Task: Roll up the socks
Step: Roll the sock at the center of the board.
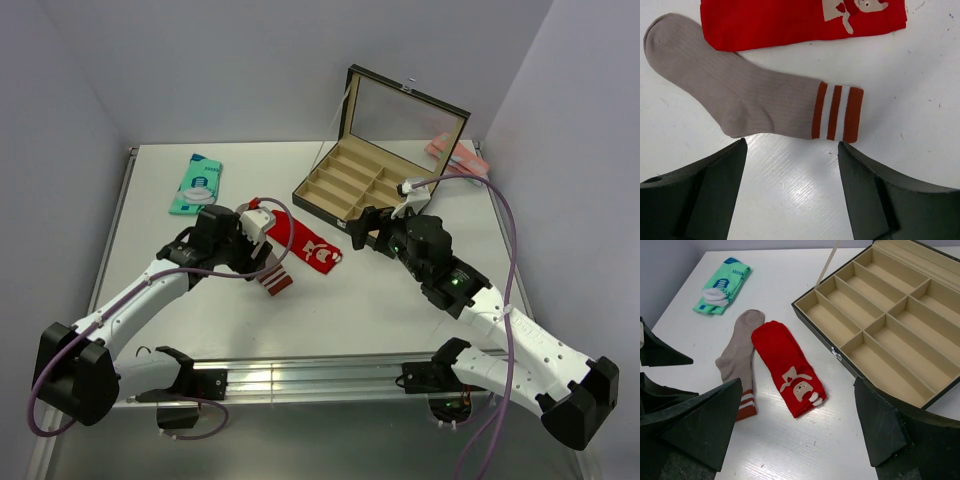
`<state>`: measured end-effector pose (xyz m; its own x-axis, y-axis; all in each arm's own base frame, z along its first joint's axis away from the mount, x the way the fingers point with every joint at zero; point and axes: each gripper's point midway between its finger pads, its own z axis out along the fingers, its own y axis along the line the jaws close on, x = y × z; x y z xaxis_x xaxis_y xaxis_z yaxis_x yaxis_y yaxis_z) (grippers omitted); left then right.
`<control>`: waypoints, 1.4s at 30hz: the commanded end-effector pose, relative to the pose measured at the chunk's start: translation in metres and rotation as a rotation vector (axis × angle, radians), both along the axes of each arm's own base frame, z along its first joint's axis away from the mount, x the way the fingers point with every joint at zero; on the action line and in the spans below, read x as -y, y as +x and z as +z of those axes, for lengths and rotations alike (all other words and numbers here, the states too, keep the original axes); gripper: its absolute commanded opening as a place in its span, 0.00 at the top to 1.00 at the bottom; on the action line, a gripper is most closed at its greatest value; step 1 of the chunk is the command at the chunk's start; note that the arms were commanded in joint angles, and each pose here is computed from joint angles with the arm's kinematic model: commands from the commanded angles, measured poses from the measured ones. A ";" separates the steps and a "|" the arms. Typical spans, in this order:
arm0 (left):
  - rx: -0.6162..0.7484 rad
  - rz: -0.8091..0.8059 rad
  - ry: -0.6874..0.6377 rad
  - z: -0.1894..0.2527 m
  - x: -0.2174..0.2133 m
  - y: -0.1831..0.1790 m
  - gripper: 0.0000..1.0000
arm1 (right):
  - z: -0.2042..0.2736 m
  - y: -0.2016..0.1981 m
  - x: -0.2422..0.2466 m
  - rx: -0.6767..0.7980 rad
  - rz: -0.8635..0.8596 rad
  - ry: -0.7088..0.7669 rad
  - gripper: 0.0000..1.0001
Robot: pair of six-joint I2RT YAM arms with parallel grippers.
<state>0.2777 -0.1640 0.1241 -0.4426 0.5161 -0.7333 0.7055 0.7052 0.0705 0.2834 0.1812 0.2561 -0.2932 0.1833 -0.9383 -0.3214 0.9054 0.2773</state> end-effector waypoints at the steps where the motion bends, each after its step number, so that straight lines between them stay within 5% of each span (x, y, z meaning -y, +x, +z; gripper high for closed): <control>1: 0.011 -0.009 -0.017 0.006 0.003 -0.001 0.21 | 0.011 0.001 0.005 0.038 -0.022 0.021 0.00; 15: -0.008 -0.039 0.050 -0.016 0.011 -0.014 0.21 | 0.006 0.004 0.007 0.019 -0.044 0.012 0.00; 42: -0.115 -0.224 0.099 -0.080 0.057 -0.032 0.47 | -0.013 0.009 0.008 -0.014 -0.071 -0.007 0.00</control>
<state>0.2458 -0.2089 0.0424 -0.4183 0.6826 -0.5992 0.8312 0.5537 0.0507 0.2878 0.1763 0.2377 -0.3164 0.1746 -0.9324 -0.2736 0.9243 0.2659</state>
